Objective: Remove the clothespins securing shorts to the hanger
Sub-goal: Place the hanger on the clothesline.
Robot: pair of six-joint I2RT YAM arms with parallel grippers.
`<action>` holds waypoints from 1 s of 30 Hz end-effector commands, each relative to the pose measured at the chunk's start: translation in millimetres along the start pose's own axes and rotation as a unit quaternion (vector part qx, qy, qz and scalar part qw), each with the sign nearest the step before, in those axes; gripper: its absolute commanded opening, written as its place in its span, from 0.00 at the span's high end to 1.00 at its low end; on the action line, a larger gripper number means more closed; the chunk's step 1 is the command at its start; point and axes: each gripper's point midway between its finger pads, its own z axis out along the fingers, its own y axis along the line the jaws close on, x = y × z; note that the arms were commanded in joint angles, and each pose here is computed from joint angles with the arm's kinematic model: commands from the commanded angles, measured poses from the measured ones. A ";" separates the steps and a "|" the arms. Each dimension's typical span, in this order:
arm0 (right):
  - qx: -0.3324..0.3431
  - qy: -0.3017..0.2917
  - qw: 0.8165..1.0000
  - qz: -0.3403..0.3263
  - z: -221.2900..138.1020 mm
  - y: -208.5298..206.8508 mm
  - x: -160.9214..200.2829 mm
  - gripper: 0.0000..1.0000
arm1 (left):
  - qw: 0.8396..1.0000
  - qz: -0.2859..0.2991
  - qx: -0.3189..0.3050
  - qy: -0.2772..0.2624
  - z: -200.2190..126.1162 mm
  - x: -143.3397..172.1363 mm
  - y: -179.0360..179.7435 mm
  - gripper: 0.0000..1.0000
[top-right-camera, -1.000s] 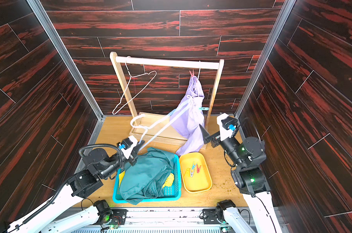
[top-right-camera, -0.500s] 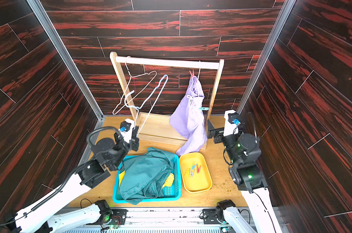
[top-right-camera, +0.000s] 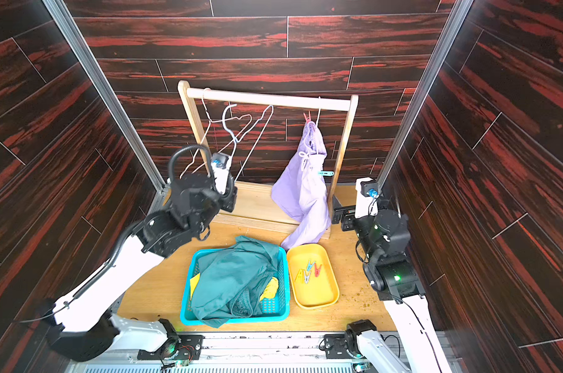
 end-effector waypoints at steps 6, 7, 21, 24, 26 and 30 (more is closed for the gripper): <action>-0.002 0.011 1.000 0.003 -2.0 0.6 2.0 0.02 | 0.997 0.018 0.000 0.071 14.6 -2.0 18.3 1.00; -0.002 0.015 1.000 0.002 -0.2 0.8 4.4 0.02 | 0.997 0.025 -0.005 0.077 17.3 -2.7 22.2 1.00; -0.001 0.039 0.999 -0.009 4.5 0.6 11.7 0.02 | 0.994 -0.018 0.029 0.100 70.3 -23.1 41.7 1.00; 0.002 0.043 0.999 -0.012 3.3 -0.8 15.0 0.02 | 0.995 -0.021 0.025 0.094 85.4 -21.2 40.9 1.00; 0.007 0.043 0.999 -0.013 2.6 -2.7 16.0 0.02 | 0.996 -0.022 0.021 0.083 93.9 -22.4 39.7 1.00; 0.008 0.044 0.999 -0.012 2.1 -2.9 16.5 0.02 | 0.997 -0.030 0.008 0.067 107.4 -26.0 44.5 1.00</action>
